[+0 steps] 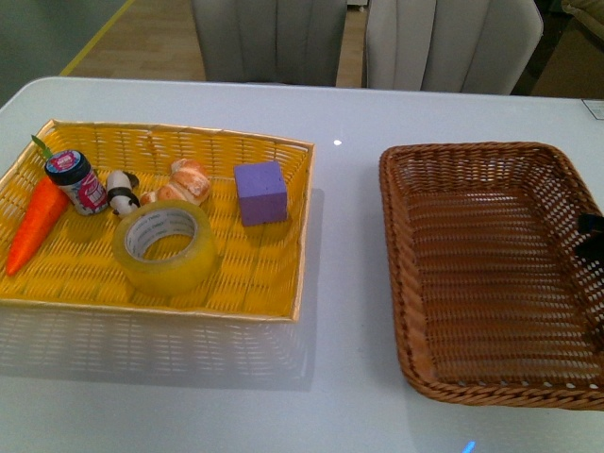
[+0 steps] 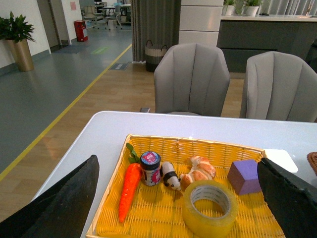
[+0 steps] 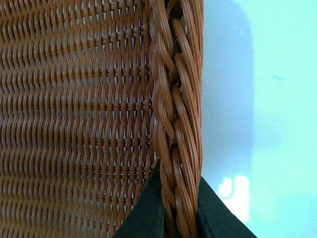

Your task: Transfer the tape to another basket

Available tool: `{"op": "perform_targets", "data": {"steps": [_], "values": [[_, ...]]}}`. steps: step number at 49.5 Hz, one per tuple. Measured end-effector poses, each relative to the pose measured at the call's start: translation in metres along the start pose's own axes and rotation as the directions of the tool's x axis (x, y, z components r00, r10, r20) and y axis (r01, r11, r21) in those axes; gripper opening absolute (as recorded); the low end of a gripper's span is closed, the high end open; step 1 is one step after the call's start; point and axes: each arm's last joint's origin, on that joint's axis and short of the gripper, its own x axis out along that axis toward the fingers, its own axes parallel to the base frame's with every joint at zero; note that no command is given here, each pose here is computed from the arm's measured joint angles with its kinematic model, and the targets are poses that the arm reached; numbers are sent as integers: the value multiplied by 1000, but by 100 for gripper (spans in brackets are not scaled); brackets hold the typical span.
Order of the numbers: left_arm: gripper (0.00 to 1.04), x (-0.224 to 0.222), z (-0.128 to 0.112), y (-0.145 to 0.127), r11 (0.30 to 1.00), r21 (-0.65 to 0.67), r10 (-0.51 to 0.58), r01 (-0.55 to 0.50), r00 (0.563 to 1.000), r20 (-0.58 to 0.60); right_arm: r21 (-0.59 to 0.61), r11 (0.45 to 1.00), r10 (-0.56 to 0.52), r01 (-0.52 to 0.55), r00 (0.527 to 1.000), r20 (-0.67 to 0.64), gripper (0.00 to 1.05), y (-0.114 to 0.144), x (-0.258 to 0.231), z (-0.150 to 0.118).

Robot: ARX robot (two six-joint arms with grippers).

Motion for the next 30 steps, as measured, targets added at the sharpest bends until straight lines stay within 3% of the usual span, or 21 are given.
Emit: {"op": "perform_targets", "data": {"steps": [10,20,30], "values": [[96,0,0,0,1000,0,0,0,1000,0,-10,999,45,-45,999,-10,5,45,9,-2],[96,0,0,0,1000,0,0,0,1000,0,23,998,58,-57,998,-21,5,65,15,-6],[96,0,0,0,1000,0,0,0,1000,0,62,997,48,-48,999,12,43,60,17,-8]]}}
